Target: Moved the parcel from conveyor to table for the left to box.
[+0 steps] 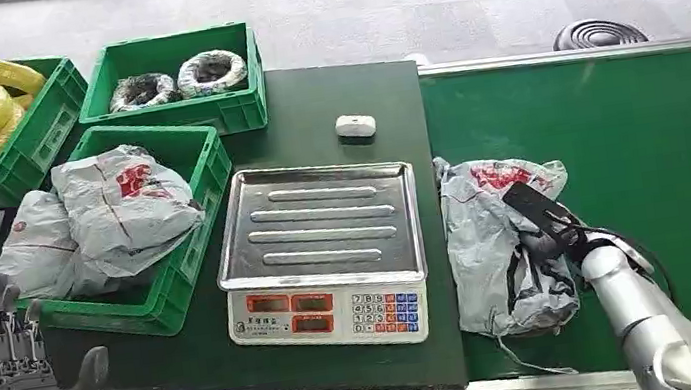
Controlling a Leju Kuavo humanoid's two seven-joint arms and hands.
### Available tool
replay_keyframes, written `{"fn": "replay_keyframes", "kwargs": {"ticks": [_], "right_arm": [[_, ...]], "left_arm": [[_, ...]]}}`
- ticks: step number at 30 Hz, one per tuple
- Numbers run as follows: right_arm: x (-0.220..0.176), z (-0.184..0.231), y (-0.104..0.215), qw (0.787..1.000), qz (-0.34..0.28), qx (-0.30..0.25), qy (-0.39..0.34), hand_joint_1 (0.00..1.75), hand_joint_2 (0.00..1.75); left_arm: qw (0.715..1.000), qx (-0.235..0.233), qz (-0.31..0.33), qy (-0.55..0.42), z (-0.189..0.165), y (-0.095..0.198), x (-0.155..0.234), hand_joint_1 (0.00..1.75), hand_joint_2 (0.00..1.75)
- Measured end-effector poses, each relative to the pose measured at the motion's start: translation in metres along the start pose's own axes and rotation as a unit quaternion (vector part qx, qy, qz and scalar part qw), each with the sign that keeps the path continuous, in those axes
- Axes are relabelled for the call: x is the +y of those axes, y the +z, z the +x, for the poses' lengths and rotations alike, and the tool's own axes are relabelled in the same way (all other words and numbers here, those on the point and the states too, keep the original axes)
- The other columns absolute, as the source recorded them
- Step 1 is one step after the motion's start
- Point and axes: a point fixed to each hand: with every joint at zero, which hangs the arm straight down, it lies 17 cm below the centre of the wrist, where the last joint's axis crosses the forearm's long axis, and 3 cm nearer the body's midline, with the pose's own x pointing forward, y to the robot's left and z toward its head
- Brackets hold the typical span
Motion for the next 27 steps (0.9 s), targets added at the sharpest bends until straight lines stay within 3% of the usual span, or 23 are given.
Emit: {"fn": "replay_keyframes", "kwargs": {"ticks": [21,27], "right_arm": [[-0.04,0.038,-0.004,0.993,-0.092,-0.046,-0.054,1.75,1.75],[-0.098,0.042,0.012,0.971,-0.206,-0.066,-0.1,1.75,1.75]], "left_arm": [[1.0,-0.001,-0.003,0.005,0.003,0.0,-0.002,0.0,1.75],[1.0,-0.002,-0.009,0.003,0.003,0.001,-0.005,0.0,1.75]]}}
